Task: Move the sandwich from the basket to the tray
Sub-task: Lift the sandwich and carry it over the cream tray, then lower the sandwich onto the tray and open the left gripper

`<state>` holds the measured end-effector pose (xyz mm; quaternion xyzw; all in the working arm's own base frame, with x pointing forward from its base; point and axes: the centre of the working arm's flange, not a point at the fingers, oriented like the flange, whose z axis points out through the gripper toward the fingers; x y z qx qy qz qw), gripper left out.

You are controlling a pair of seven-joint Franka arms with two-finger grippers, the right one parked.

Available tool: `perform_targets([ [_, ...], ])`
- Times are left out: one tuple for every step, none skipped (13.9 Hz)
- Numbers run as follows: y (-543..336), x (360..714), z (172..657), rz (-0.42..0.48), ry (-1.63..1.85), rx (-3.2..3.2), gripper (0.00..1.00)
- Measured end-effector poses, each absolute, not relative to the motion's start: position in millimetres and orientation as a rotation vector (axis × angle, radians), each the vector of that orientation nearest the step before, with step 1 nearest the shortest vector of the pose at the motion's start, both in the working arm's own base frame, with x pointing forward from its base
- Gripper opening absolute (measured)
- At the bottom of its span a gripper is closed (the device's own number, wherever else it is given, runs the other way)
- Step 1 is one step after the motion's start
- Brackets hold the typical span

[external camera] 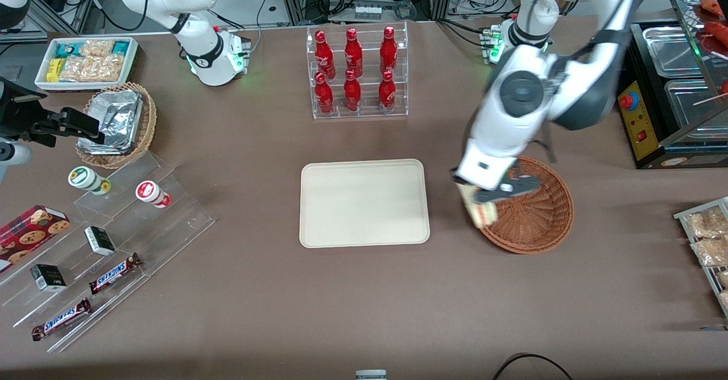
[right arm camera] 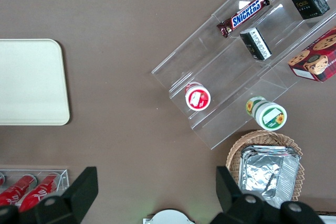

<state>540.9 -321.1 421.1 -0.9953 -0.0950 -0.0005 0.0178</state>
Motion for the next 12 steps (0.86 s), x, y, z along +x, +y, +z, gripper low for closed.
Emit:
perform_targets([
  [-346,536,413,0.013,-0.264,-3.1,0.16],
  [-371,531,404,0.028,-0.219,-3.107,0.16],
  [-395,524,392,0.044,-0.166,-3.111,0.16],
  [-420,517,378,0.057,-0.116,-3.117,0.16],
  [-442,512,364,0.06,-0.077,-3.128,0.16],
  [-461,507,349,0.055,-0.041,-3.144,0.16],
  [-477,504,333,0.042,-0.011,-3.164,0.16],
  [-490,501,317,0.032,0.011,-3.182,0.16],
  [-500,496,303,0.032,0.032,-3.191,0.16],
  [-507,491,292,0.041,0.051,-3.191,0.16],
  [-514,485,282,0.052,0.069,-3.188,0.16],
  [-518,481,274,0.064,0.081,-3.183,0.16],
])
